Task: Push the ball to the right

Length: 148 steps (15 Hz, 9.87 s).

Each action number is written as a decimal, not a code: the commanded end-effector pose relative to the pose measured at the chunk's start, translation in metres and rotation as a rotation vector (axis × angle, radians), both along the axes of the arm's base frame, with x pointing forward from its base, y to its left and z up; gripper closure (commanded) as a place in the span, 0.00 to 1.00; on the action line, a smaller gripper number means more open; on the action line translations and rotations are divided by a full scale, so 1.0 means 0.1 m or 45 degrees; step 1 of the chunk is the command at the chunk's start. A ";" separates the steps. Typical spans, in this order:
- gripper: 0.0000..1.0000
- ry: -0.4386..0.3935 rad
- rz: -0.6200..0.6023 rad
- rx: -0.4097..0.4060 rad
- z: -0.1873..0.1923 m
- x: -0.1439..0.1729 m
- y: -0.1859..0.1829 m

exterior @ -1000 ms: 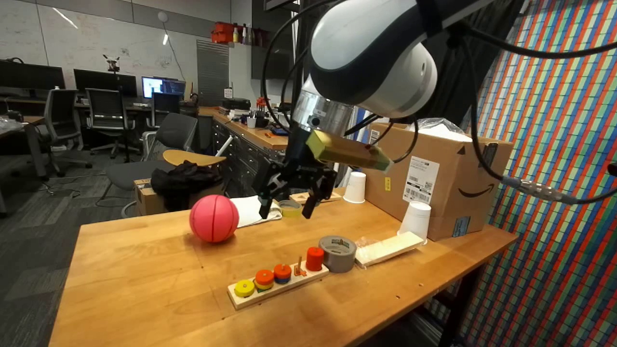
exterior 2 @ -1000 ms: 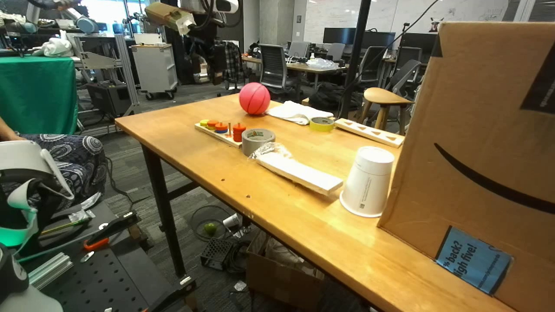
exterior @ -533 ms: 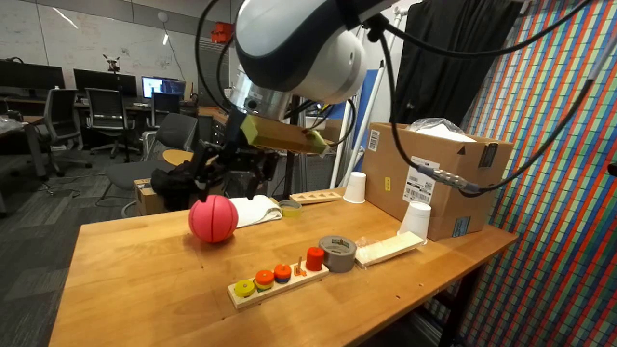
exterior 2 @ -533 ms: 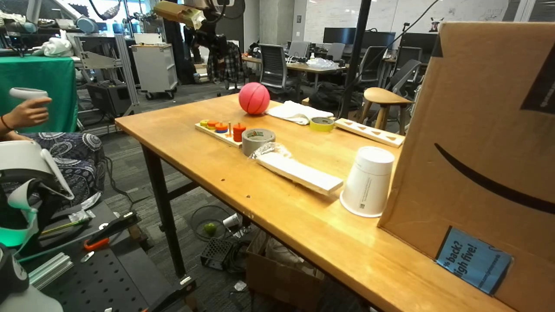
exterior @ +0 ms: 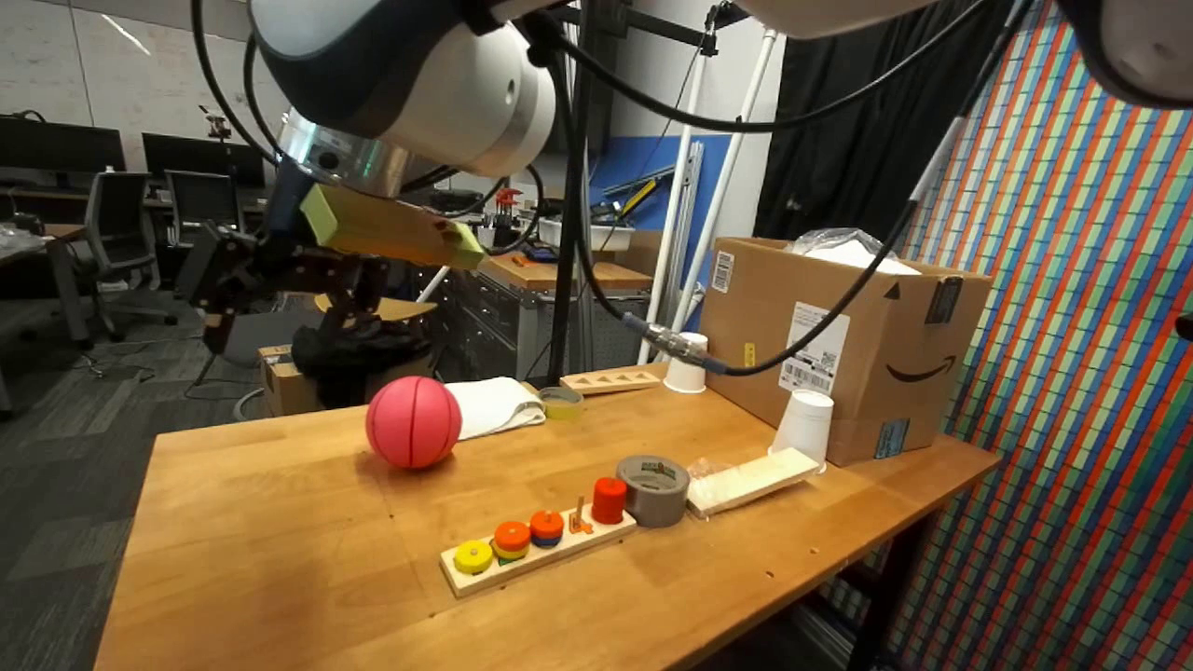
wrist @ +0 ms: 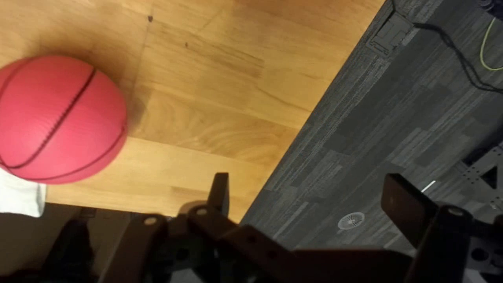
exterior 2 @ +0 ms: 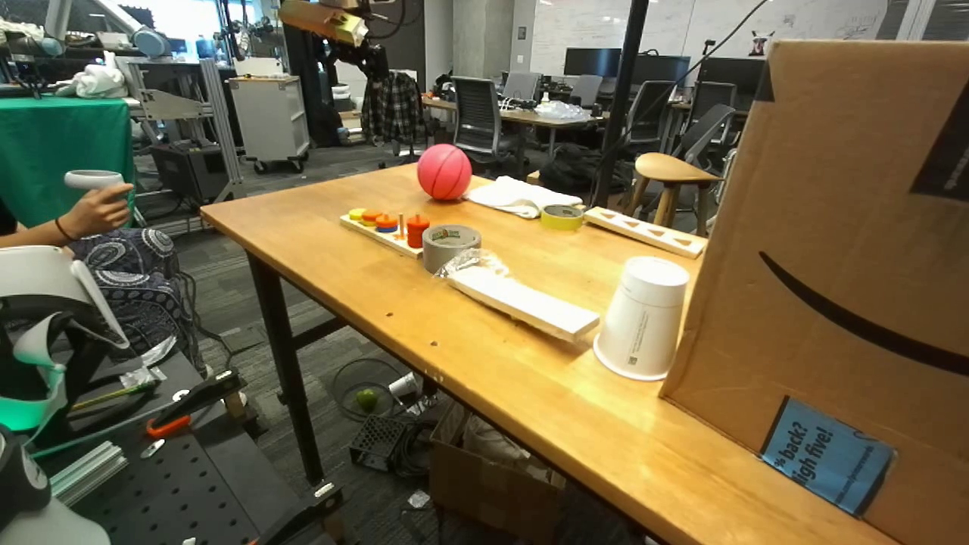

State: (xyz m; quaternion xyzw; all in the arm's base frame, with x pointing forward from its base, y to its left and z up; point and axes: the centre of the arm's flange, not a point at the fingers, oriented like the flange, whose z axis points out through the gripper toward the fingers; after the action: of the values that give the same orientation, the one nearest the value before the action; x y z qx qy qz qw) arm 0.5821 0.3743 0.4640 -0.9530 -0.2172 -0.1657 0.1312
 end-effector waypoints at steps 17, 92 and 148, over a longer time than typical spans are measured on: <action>0.00 0.201 -0.050 0.061 -0.73 1.22 -0.17; 0.00 0.189 0.010 -0.133 -1.04 0.55 -0.32; 0.00 0.162 -0.286 -0.674 -0.88 0.73 -1.72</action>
State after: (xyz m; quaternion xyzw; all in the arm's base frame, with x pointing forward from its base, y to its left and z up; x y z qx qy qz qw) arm 0.6347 0.2084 0.3733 -0.9777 -0.1491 -0.0561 -0.1367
